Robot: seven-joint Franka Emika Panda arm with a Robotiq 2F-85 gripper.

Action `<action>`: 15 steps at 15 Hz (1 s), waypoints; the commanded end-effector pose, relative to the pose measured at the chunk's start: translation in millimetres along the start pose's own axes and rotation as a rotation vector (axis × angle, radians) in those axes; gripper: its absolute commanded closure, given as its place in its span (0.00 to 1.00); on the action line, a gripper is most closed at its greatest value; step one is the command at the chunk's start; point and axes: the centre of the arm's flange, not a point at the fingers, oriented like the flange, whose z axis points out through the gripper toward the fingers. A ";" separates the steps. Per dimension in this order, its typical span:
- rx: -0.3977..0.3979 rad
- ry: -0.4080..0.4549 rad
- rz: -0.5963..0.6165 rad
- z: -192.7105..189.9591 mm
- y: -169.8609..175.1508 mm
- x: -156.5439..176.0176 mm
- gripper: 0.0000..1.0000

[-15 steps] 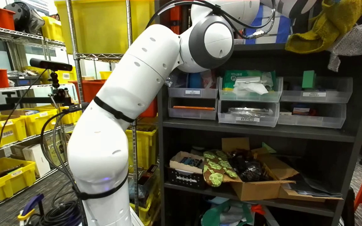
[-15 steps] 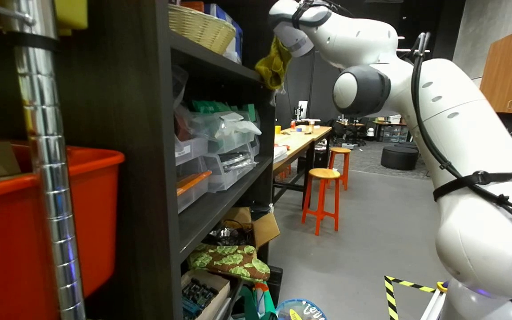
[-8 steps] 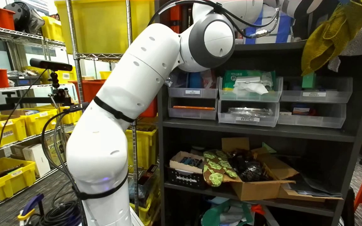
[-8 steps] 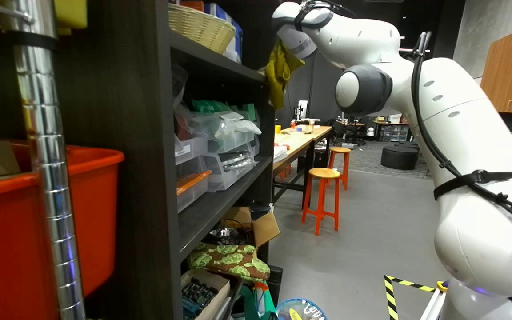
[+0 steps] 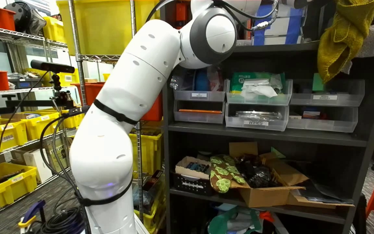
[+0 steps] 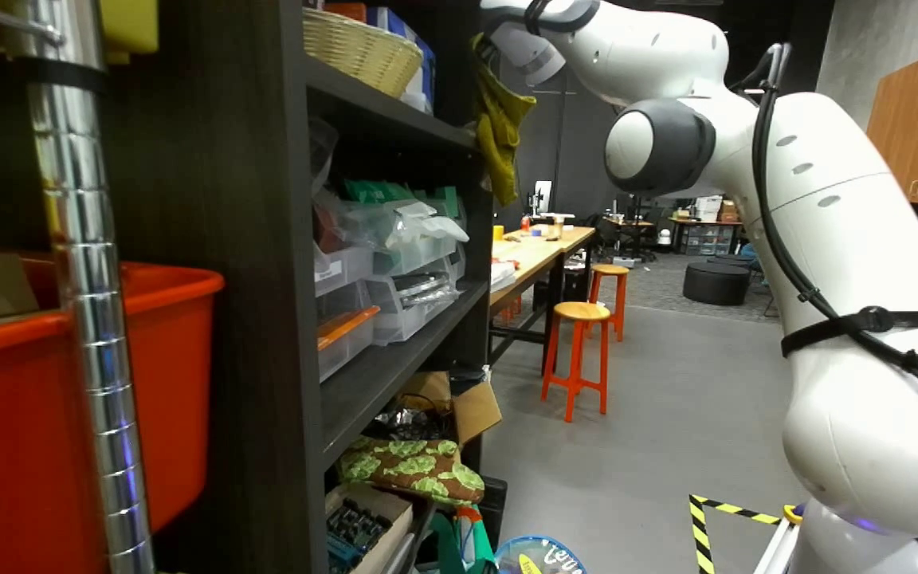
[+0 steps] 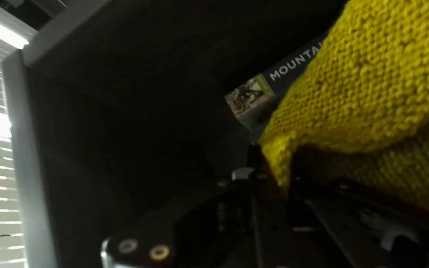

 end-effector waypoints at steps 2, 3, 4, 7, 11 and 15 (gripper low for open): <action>0.105 0.040 -0.107 -19.4 -8.1 30.1 0.99; 0.117 0.049 -0.122 -19.2 -9.4 35.1 0.99; 0.128 0.058 -0.134 -20.0 -10.6 40.3 0.99; 0.180 0.094 -0.172 -20.9 -13.1 54.3 0.99; 0.292 0.145 -0.237 -21.2 -25.9 74.5 0.99; 0.367 0.180 -0.277 -21.7 -36.7 90.1 0.99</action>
